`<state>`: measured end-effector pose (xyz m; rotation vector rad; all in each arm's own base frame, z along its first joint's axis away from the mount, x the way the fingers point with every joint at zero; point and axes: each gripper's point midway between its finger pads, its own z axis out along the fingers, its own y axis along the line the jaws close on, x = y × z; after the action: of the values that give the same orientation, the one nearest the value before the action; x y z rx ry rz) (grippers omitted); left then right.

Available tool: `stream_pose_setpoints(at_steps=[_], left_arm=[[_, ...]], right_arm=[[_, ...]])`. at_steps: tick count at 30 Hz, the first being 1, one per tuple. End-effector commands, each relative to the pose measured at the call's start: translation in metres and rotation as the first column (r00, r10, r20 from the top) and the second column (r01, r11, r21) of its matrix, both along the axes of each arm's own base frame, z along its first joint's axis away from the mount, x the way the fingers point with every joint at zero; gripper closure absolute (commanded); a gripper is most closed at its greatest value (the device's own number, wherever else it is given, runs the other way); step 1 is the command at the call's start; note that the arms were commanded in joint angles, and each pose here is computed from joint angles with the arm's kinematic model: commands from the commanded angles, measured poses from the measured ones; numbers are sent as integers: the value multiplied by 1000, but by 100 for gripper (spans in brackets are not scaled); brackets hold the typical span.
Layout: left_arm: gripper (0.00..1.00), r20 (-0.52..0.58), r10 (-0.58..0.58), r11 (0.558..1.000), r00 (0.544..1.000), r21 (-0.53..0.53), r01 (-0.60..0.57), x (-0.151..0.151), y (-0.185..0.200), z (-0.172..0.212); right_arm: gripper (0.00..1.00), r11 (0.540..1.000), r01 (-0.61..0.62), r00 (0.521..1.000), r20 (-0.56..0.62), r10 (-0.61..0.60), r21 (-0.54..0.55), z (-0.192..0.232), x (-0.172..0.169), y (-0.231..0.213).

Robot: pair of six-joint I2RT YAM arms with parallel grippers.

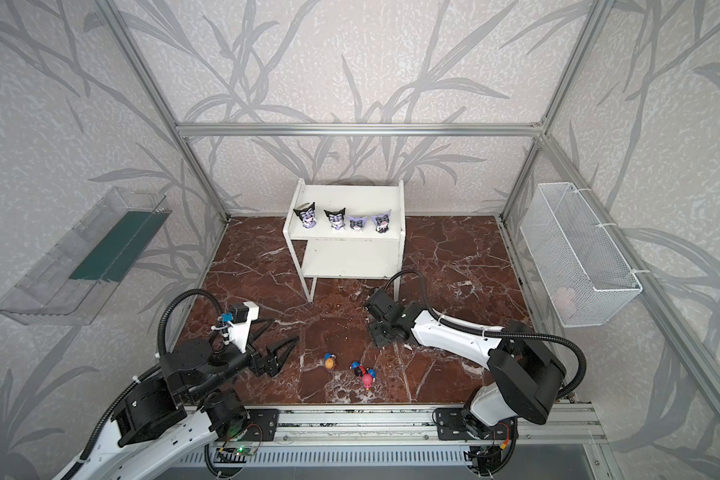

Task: Place and organize the plastic toys onto the shelf

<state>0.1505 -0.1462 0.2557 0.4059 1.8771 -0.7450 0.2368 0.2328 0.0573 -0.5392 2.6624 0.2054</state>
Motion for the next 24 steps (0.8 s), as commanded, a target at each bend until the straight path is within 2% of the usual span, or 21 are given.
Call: stream_pose_setpoints(at_steps=[1,24], left_arm=[[0,14,-5,1000,1000,-2,5,1,-2,3],[0,15,-10,1000,1000,-6,10,0,-2,4]], right_arm=[[31,1000,24,1000,5,-24,-15,-4,2,-10],[31,999,-18,997,-69,22,51,-30,-1,14]])
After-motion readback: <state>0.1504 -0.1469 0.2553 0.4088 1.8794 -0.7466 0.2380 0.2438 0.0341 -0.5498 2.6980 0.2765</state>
